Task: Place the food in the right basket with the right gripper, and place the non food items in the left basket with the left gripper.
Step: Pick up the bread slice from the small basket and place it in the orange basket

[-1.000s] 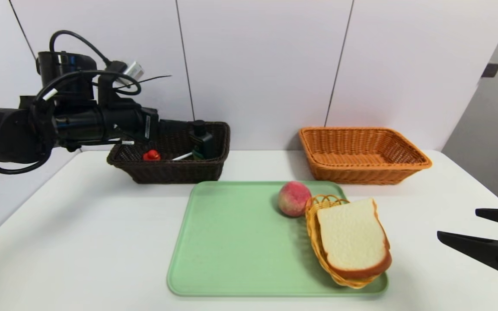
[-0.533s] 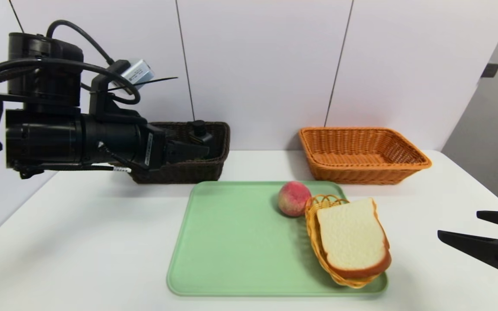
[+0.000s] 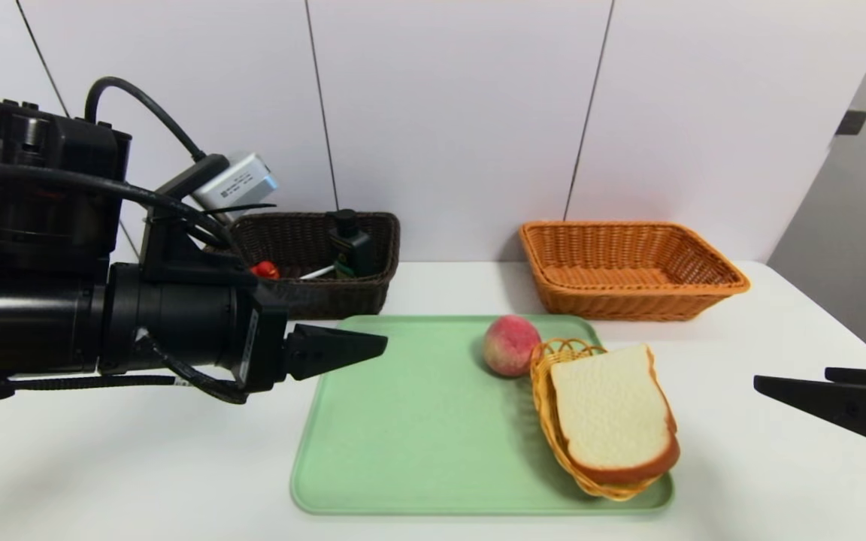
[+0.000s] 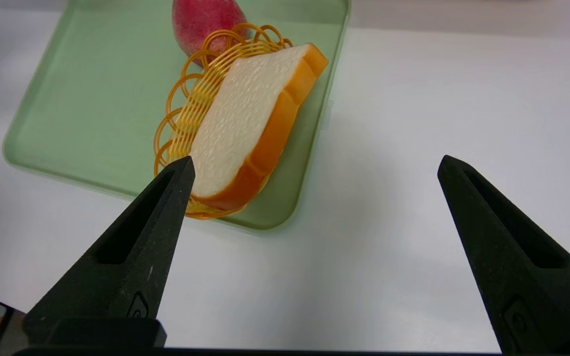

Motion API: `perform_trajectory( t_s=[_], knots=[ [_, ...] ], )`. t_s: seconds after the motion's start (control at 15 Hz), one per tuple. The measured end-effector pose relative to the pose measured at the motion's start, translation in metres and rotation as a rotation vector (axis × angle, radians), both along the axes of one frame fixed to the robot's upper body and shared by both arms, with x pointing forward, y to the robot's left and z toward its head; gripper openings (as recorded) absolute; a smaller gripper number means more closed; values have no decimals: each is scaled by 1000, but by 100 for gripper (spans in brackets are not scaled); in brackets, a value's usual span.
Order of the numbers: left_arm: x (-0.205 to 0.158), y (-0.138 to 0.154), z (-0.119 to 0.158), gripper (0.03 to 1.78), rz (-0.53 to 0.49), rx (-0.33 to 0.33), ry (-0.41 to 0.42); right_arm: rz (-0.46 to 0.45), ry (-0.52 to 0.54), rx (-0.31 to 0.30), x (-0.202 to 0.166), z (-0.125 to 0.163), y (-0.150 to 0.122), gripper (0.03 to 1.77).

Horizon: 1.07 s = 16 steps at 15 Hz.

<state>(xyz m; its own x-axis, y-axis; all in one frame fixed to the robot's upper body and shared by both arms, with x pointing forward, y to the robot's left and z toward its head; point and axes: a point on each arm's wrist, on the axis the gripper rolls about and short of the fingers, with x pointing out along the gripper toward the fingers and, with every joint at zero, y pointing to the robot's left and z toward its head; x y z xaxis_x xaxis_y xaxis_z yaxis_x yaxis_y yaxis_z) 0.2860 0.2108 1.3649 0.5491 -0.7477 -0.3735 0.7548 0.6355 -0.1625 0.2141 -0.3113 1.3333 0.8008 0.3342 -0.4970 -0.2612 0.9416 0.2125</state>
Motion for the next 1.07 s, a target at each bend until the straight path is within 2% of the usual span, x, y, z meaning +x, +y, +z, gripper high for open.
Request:
perform_trajectory(
  t_s=[0.4,0.8,1.07],
  knots=[
    [-4,-4,-3,169,-29,11,0,-57,144,114,34,-3,5,170],
    [-2,-6,-8,169,-29,22,17,80,287,226,61,-12,14,170],
    [0,-7,-10,169,-28,26,23,110,328,225,74,-20,20,170]
  ],
)
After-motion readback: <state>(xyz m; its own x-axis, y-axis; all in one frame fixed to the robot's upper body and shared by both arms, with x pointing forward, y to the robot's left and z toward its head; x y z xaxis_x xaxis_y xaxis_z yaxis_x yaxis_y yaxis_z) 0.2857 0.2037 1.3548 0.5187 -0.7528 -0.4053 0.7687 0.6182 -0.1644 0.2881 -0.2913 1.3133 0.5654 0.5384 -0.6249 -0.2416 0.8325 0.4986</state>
